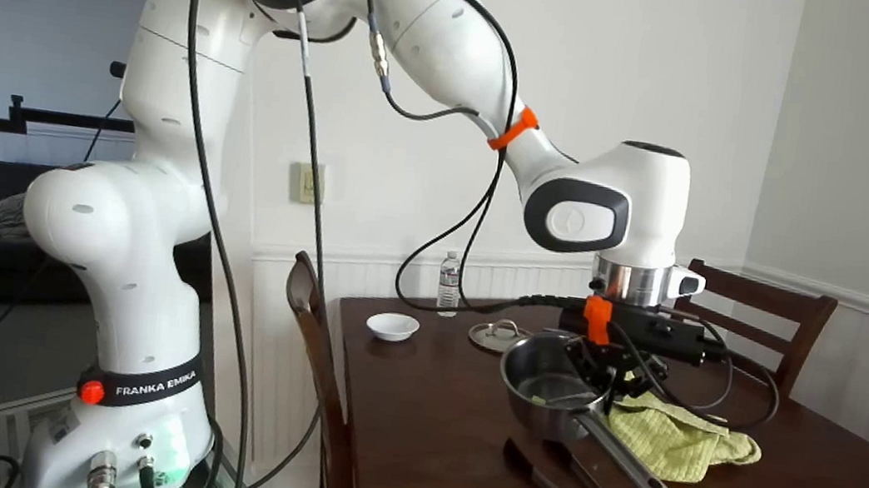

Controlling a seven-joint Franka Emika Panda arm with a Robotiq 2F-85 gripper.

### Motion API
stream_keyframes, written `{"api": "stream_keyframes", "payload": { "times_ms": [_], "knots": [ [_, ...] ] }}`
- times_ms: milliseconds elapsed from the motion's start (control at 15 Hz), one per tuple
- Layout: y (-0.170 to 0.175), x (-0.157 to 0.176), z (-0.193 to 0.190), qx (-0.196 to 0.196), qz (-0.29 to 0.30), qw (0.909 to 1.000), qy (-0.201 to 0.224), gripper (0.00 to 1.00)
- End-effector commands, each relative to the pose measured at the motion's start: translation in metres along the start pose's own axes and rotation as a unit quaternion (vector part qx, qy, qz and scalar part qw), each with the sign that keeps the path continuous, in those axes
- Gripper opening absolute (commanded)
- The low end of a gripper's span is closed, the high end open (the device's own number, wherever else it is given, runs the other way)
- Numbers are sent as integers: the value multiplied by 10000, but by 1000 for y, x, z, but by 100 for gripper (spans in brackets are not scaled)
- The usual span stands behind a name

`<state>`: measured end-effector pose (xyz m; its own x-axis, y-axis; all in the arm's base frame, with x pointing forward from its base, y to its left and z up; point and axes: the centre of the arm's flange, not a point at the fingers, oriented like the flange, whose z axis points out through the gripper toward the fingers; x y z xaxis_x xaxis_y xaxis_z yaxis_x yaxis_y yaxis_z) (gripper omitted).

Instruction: Pick up the silver pot and move it to the left of the table

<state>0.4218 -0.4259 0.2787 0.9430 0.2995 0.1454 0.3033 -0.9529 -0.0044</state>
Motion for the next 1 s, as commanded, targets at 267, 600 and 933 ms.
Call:
{"api": "stream_keyframes", "payload": {
  "times_ms": [267, 600, 933],
  "knots": [
    [-21, 21, -5, 341, -573, 9977, -144, 5],
    [-51, 33, 13, 592, -172, 9981, 62, 1],
    [-101, 117, 4, 765, -257, 9966, -149, 1]
  ]
}}
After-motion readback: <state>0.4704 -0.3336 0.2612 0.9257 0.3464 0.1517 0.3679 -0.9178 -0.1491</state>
